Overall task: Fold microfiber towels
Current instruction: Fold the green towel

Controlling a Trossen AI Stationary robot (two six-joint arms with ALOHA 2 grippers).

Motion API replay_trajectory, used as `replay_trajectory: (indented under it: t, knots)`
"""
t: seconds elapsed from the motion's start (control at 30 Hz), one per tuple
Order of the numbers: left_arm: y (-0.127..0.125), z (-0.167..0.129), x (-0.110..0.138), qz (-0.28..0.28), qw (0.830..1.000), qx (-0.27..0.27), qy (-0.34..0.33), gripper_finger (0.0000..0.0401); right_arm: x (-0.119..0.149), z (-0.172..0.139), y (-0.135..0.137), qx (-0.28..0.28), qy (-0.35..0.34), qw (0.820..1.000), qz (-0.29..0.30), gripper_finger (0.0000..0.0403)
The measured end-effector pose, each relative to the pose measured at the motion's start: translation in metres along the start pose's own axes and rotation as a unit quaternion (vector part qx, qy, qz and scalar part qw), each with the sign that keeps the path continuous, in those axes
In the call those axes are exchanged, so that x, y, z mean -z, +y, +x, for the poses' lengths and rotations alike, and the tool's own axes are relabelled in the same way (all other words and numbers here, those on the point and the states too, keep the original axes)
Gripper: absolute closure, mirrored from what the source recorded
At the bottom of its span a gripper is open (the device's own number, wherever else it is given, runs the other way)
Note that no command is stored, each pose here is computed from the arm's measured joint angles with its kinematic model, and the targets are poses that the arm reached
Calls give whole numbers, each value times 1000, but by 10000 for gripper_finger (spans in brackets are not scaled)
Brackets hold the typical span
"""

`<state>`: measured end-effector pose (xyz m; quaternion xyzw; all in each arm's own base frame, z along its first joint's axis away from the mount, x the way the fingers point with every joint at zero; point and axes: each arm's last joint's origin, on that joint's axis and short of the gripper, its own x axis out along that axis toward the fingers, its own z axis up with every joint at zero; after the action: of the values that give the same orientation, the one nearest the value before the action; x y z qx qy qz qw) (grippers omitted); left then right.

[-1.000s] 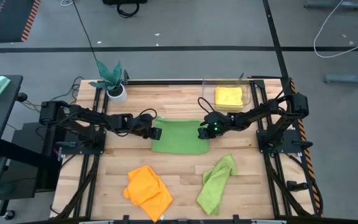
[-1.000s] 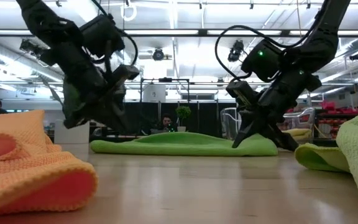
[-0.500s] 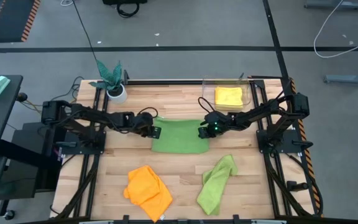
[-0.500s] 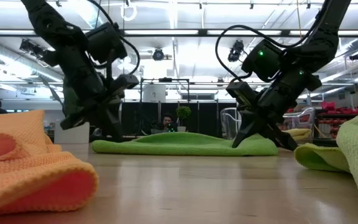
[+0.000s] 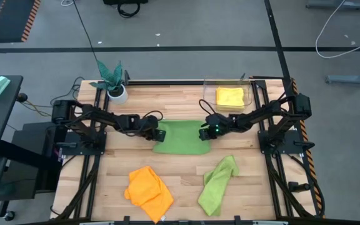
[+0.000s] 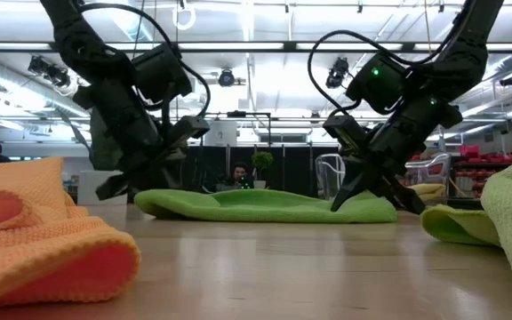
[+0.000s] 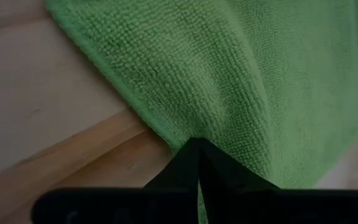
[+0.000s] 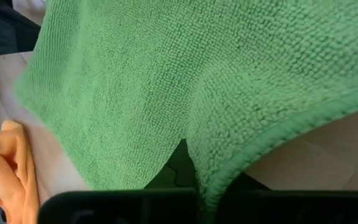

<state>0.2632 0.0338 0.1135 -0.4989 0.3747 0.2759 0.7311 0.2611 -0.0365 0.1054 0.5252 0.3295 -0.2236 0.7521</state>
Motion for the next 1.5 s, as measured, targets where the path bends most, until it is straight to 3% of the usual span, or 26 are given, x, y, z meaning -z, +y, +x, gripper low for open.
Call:
replay_trajectory:
  t: [0.17,0.37,0.67,0.83,1.03,1.27,1.5]
  knots:
    - [-8,-1,-4,17,1000,-2,-7,393,4,-7,9,-8,-20,1000,-8,402]
    - [-7,-4,-7,28,999,-45,-6,388,0,-37,19,-10,-60,998,-9,403]
    - [-7,-4,-18,17,999,-29,-29,382,-3,-56,19,10,-57,998,-4,403]
    - [-13,-5,-22,17,999,-19,-37,395,-16,-53,45,-4,-65,997,-29,403]
    - [-13,-6,-23,16,999,-22,-42,382,-35,-37,78,32,-36,996,-80,403]
    - [-13,-6,-23,18,998,-27,-50,395,-54,-10,117,-1,-9,993,-121,403]
    - [-15,-20,-34,22,997,-11,-75,379,-54,20,136,2,41,988,-147,403]
